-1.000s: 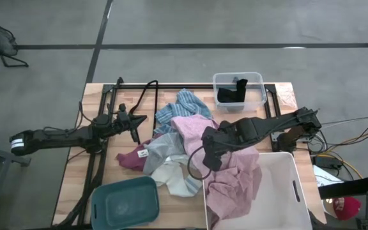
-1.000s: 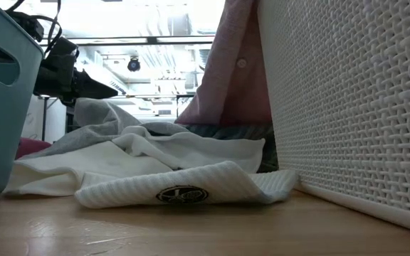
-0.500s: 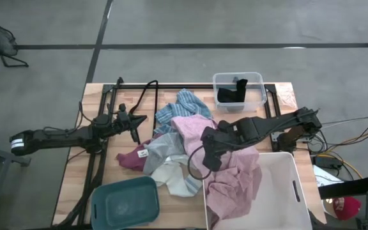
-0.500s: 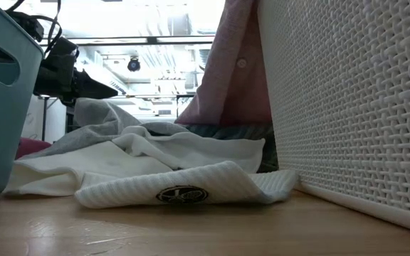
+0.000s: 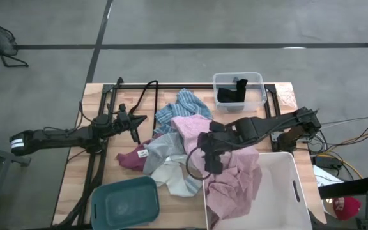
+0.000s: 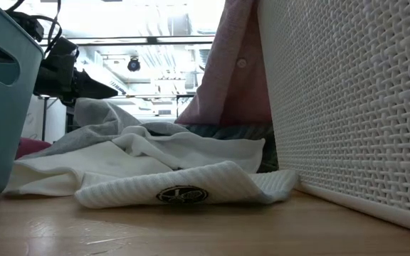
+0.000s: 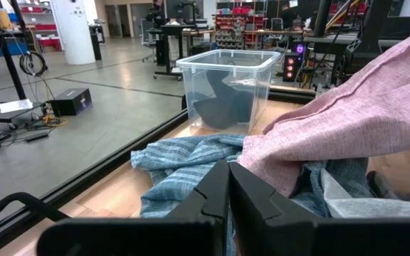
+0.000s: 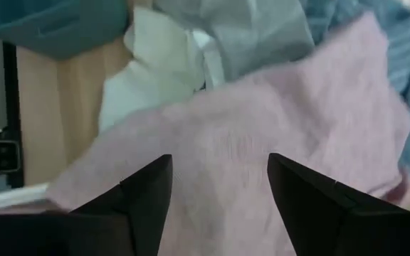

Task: Pick & Place Cloths
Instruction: Put the light pink shirt into the white bin

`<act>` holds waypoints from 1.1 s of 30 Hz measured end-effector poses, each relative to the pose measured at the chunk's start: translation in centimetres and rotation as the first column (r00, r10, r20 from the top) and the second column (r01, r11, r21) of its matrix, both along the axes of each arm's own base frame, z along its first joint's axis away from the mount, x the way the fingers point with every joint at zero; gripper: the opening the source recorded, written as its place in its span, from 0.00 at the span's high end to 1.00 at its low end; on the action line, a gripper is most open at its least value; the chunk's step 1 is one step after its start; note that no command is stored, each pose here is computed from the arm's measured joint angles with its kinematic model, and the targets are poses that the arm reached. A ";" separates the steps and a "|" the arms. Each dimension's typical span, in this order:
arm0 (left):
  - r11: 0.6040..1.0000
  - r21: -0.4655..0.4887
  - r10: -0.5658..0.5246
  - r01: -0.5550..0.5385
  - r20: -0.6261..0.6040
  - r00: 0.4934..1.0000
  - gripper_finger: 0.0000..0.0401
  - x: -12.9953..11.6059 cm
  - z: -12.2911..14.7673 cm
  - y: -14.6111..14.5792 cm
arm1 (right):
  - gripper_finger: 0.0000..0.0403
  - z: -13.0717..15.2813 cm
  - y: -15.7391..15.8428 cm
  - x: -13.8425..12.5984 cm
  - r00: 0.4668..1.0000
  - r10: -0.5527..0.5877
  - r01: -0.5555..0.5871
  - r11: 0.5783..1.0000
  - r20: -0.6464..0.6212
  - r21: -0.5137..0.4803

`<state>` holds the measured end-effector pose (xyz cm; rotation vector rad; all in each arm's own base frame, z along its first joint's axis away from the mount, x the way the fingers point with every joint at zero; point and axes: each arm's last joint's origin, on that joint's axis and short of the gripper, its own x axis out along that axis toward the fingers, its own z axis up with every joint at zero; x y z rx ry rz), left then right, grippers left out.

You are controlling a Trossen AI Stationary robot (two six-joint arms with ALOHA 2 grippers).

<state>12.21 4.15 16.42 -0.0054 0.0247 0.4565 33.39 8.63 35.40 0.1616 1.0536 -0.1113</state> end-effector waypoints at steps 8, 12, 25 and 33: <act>1.000 0.000 0.000 0.000 0.000 1.000 0.97 0.0 0.0 0.0 | 0.38 -1.0 -0.3 1.3 1.000 0.010 -0.009 0.998 0.022 -0.058; 1.000 0.000 0.000 0.000 0.000 1.000 0.97 0.0 0.0 0.0 | 0.40 -2.0 -0.8 2.8 0.998 -0.064 0.065 0.998 0.024 -0.027; 1.000 0.000 0.000 0.000 -0.001 1.000 0.97 0.0 0.0 0.0 | 0.51 -1.9 -2.1 6.7 0.995 -0.065 0.069 0.996 0.081 -0.055; 1.000 0.000 0.000 0.000 -0.001 1.000 0.97 0.0 0.0 0.0 | 0.61 -2.9 -4.6 10.3 0.987 -0.156 0.151 0.984 -0.049 -0.091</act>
